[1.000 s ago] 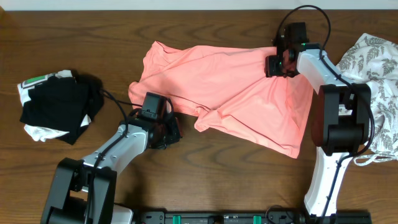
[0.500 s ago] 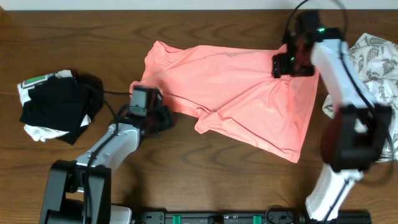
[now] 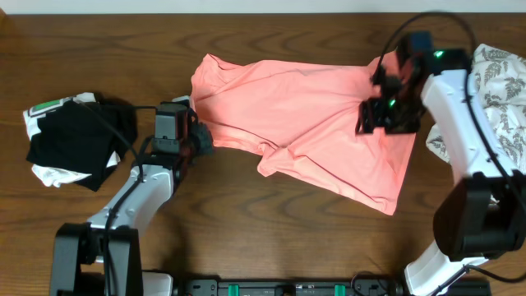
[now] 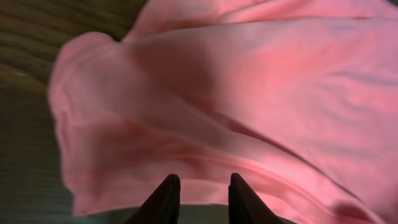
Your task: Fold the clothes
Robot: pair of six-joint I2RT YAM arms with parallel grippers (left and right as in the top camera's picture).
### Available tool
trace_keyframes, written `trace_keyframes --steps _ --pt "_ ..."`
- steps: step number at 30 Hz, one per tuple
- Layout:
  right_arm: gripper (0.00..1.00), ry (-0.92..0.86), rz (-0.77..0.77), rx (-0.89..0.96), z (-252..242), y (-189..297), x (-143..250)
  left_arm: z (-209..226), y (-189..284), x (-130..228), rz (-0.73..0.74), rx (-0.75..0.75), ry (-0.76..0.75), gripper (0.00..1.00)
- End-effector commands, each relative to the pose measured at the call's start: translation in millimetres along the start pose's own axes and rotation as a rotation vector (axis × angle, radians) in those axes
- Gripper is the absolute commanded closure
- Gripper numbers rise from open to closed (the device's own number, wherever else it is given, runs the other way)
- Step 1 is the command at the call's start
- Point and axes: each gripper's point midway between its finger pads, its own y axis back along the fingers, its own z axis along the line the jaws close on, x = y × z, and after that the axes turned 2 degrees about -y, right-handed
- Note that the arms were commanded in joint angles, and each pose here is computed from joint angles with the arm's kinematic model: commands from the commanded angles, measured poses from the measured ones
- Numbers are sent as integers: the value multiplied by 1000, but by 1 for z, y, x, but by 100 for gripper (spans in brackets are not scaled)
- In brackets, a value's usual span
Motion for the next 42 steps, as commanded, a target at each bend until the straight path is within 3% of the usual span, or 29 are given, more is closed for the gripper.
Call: trace_keyframes --steps 1,9,17,33,42 --pt "30 -13 73 -18 6 -28 19 13 -7 -5 -19 -66 -68 73" --pt "30 -60 151 -6 -1 -74 50 13 -20 -8 -42 -60 -122 73" --pt "29 -74 194 0 -8 -95 69 25 -43 21 56 -85 -115 73" --pt "30 -77 58 79 -33 -132 56 42 -40 74 267 -140 -100 73" --pt "19 -184 34 300 -94 -121 57 49 -32 98 369 -167 -92 73"
